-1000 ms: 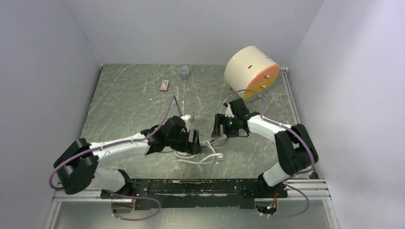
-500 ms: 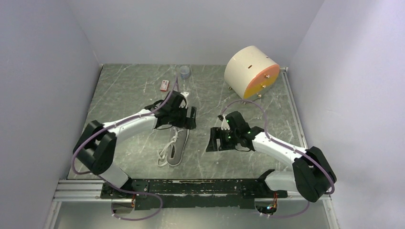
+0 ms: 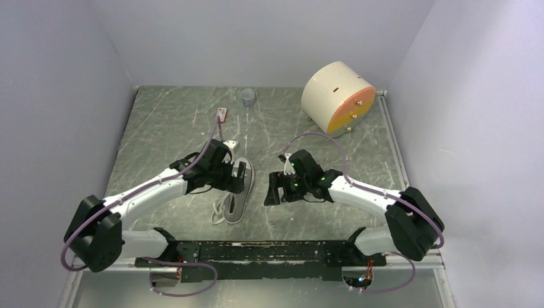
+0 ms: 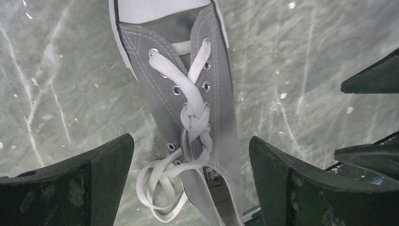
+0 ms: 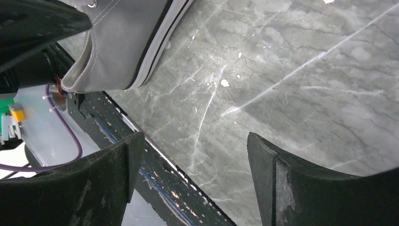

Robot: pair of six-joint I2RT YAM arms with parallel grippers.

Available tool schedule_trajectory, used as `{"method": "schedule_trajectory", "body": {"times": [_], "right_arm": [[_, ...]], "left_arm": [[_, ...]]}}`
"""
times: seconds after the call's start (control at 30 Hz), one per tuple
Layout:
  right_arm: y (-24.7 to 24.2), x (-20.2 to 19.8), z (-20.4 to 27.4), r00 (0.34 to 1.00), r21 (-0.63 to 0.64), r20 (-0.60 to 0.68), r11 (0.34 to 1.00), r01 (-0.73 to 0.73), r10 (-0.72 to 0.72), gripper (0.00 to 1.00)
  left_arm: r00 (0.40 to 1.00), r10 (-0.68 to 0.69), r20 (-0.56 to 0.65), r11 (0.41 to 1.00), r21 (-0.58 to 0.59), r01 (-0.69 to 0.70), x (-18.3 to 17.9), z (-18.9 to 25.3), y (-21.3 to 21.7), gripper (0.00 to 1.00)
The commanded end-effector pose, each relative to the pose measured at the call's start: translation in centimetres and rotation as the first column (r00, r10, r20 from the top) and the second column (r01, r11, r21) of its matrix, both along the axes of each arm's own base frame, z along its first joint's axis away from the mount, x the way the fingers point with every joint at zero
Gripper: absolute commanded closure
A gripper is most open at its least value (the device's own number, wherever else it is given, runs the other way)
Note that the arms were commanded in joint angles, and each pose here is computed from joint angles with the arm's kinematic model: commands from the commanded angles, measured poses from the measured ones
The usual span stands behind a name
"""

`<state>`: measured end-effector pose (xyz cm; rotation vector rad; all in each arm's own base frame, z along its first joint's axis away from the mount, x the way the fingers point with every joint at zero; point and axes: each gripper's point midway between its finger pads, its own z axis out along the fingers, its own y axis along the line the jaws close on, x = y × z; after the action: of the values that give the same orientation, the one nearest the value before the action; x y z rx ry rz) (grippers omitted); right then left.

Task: Tie the shoes

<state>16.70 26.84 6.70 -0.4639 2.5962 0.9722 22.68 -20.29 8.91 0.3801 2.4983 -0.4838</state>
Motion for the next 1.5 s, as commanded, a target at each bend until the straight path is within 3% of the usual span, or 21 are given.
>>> {"method": "schedule_trajectory", "body": {"times": [0.0, 0.1, 0.3, 0.4, 0.5, 0.6, 0.77, 0.83, 1.0, 1.1, 1.23, 1.37, 1.47], "right_arm": [[1.2, -0.1, -0.7, 1.0, 0.047, -0.029, 0.999, -0.006, 0.007, 0.16], [0.8, -0.9, -0.8, 0.999, 0.065, -0.043, 0.998, -0.003, 0.006, 0.16], [-2.0, -0.7, -1.5, 0.998, 0.012, -0.027, 0.999, 0.048, -0.048, 0.15], [-3.3, -0.2, -1.0, 0.999, -0.001, -0.035, 0.999, 0.037, -0.037, 0.15], [-4.4, 1.2, 0.2, 0.998, 0.024, -0.013, 0.998, 0.06, -0.06, 0.14], [-5.8, 3.6, 0.2, 0.995, -0.05, 0.018, 0.994, 0.098, -0.097, 0.14], [-5.8, 7.3, 0.4, 0.989, -0.134, 0.055, 0.98, 0.144, -0.138, 0.14], [-4.6, 7.7, 1.3, 0.988, -0.093, 0.032, 0.984, 0.151, -0.148, 0.14], [-2.2, 6.7, 3.4, 0.986, -0.013, -0.05, 0.987, 0.159, -0.16, 0.15], [-1.5, 5.2, 3.2, 0.99, -0.058, -0.103, 0.994, 0.093, -0.099, 0.15], [-0.1, 3.4, 1.9, 0.987, -0.068, -0.158, 0.997, -0.021, 0.01, 0.12], [-0.3, 3.6, 0.2, 0.983, -0.115, -0.186, 0.993, -0.027, 0.005, 0.13], [-1.0, 3.5, -1.2, 0.986, -0.214, -0.163, 0.976, -0.048, 0.013, 0.14]], "left_arm": [[0.998, 0.019, -0.067, 0.999, 0.045, -0.016, 0.0, -1.7, 0.2, 0.03], [0.991, 0.026, -0.135, 0.999, 0.04, -0.021, 0.0, -3.5, -0.7, 0.04], [0.983, -0.014, -0.184, 0.987, -0.16, -0.015, 0.1, -4.0, -5.7, 0.27], [0.983, 0.017, -0.181, 0.976, -0.211, -0.056, 0.6, -3.6, -8.2, 0.32], [0.981, 0.01, -0.192, 0.956, -0.287, -0.066, 1.1, -3.4, -11.3, 0.33], [0.979, 0.018, -0.202, 0.956, -0.282, -0.076, 2.4, -4.2, -13.2, 0.31], [0.986, -0.076, -0.15, 0.961, -0.273, 0.033, 3.8, -2.7, -15.0, 0.12], [0.982, -0.122, -0.143, 0.964, -0.252, 0.083, 3.2, -0.8, -14.4, 0.03], [0.979, -0.025, -0.202, 0.995, -0.101, 0.004, 2.1, 3.4, -8.1, 0.03], [0.961, 0.068, -0.266, 0.99, -0.098, -0.097, 2.3, 6.1, -4.5, 0.03], [0.941, 0.087, -0.328, 0.986, -0.104, -0.127, 2.5, 7.4, -2.8, 0.08], [0.957, 0.079, -0.281, 0.984, -0.132, -0.12, 4.3, 8.3, -1.8, 0.09], [0.976, 0.071, -0.205, 0.993, -0.073, -0.087, 6.1, 9.2, -0.5, 0.07]]}}
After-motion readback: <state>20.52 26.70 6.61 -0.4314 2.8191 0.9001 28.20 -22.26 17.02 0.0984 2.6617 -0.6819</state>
